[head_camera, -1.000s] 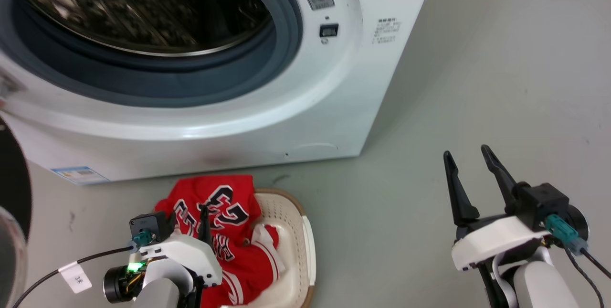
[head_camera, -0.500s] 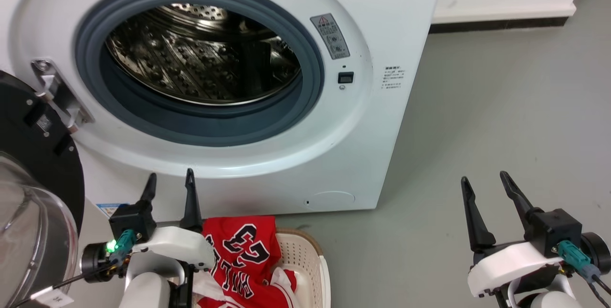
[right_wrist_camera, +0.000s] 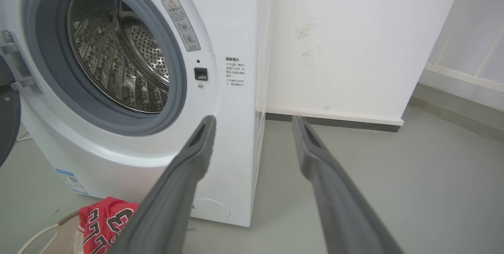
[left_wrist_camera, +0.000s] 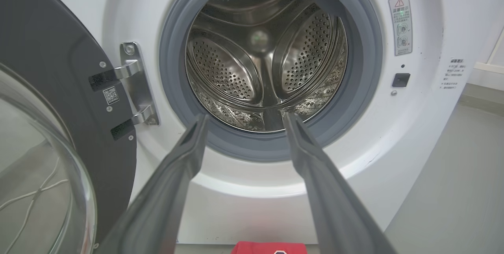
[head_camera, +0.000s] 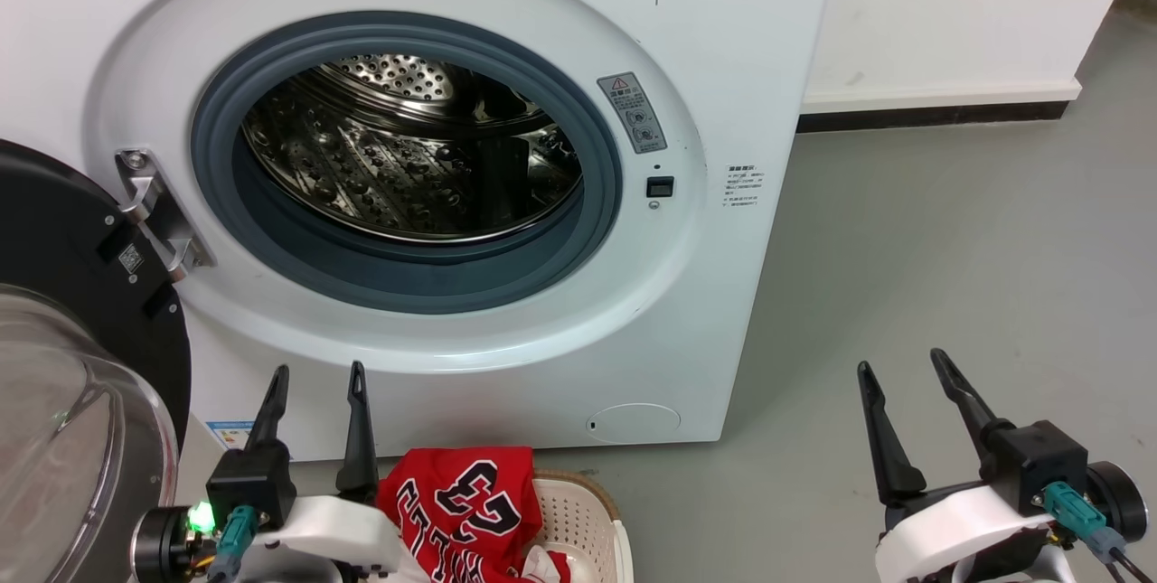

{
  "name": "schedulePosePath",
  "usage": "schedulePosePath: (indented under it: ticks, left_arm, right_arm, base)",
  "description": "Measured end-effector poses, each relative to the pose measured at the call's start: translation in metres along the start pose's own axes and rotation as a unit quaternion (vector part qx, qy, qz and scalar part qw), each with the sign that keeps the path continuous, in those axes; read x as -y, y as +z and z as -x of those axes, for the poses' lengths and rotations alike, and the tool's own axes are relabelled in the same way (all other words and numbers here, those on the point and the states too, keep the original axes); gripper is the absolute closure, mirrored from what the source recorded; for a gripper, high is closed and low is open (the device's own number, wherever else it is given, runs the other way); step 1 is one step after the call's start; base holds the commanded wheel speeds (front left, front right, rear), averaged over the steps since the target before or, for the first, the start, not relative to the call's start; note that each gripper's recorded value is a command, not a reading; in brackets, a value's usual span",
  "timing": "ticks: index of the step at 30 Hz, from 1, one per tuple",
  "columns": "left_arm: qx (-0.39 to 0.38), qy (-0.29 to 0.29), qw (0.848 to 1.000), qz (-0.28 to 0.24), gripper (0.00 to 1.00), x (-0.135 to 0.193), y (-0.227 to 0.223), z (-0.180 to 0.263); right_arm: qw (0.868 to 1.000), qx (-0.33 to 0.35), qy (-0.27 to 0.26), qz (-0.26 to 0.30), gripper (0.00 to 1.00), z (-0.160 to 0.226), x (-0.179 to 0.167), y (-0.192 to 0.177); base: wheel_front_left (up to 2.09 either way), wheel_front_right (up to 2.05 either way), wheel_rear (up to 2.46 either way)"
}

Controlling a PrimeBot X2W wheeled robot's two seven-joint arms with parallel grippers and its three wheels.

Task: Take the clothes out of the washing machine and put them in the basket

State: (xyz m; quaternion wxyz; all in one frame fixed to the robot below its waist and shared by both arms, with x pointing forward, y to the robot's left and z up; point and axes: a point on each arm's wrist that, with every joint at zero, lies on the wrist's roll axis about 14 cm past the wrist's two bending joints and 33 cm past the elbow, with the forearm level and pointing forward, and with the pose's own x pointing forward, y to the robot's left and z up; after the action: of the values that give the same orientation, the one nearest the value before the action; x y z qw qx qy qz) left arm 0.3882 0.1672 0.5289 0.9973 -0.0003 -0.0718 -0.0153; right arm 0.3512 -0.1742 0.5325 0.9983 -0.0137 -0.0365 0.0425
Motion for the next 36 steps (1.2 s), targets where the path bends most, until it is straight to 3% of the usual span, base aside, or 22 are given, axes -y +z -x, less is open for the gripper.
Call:
schedulePosePath:
  ticks: [25, 26, 30, 36]
  left_arm:
    - [-0.024, 0.000, 1.000, -0.002, 0.00, -0.002, -0.014, 0.012]
    - [-0.026, 0.000, 1.000, 0.000, 1.00, -0.002, -0.015, 0.013]
    - [-0.056, 0.006, 0.998, 0.009, 1.00, -0.002, -0.032, 0.020]
    - [-0.079, 0.026, 0.994, 0.069, 1.00, -0.010, -0.040, 0.022]
  right_arm:
    - [1.000, -0.006, 0.014, -0.011, 0.00, -0.004, -0.009, -0.004]
    - [1.000, -0.008, 0.014, -0.012, 1.00, -0.003, -0.009, -0.005]
    - [0.999, -0.030, 0.013, -0.020, 1.00, 0.002, -0.010, -0.020]
    - [0.996, -0.034, 0.005, -0.086, 1.00, 0.003, -0.008, -0.023]
  base:
    - [0.00, 0.00, 0.00]
    - [0.00, 0.00, 0.00]
    - [0.00, 0.00, 0.00]
    - [0.00, 0.00, 0.00]
